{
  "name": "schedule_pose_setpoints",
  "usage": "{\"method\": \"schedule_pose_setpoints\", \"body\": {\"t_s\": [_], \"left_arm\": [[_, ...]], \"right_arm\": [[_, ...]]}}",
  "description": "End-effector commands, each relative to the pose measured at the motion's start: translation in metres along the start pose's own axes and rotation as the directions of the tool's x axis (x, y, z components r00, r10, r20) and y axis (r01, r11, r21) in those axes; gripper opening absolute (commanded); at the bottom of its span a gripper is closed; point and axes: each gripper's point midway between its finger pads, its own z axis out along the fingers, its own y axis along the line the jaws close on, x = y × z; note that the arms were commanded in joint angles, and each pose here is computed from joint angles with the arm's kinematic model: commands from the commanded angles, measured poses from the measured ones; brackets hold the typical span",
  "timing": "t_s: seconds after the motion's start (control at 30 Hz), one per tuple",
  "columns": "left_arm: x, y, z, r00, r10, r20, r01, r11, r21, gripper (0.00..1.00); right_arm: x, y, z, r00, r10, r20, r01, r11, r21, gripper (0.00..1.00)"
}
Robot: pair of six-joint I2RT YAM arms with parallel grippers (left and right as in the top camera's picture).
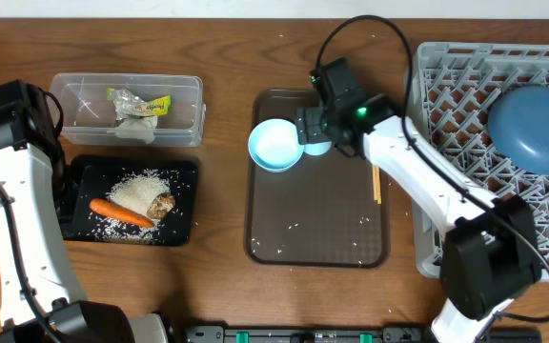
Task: Sort waste into correct bins and load items into the dishwasher rack
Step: 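Move the right gripper over the blue and pink cups on the brown tray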
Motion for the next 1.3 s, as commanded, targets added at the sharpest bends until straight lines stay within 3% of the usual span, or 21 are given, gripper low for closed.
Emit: {"method": "schedule_pose_setpoints", "body": {"t_s": [0.0,0.43,0.67,0.93,1.27], "left_arm": [[-0.002,0.002,0.002,1.0,-0.011,0.009,0.012,1.0,-0.014,0.98],[-0.002,0.002,0.002,1.0,-0.011,0.009,0.011,1.0,-0.014,0.98],[-0.002,0.002,0.002,1.0,-0.011,0.009,0.011,1.0,-0.014,0.98],[-0.002,0.002,0.002,1.0,-0.011,0.009,0.011,1.0,-0.014,0.98],[-0.002,0.002,0.002,1.0,-0.011,0.009,0.011,1.0,-0.014,0.98]], "right_arm": [[0.009,-0.001,0.016,0.998,0.066,-0.024,-0.064,0.997,0.051,0.85],[0.02,-0.01,0.036,0.989,0.139,-0.049,-0.134,0.985,0.109,0.84],[0.016,-0.014,0.039,0.989,0.146,-0.024,-0.141,0.981,0.133,0.76],[0.012,-0.014,0.047,0.989,0.146,-0.003,-0.144,0.981,0.132,0.82],[0.006,-0.011,0.048,0.989,0.148,0.019,-0.149,0.982,0.12,0.8]]}}
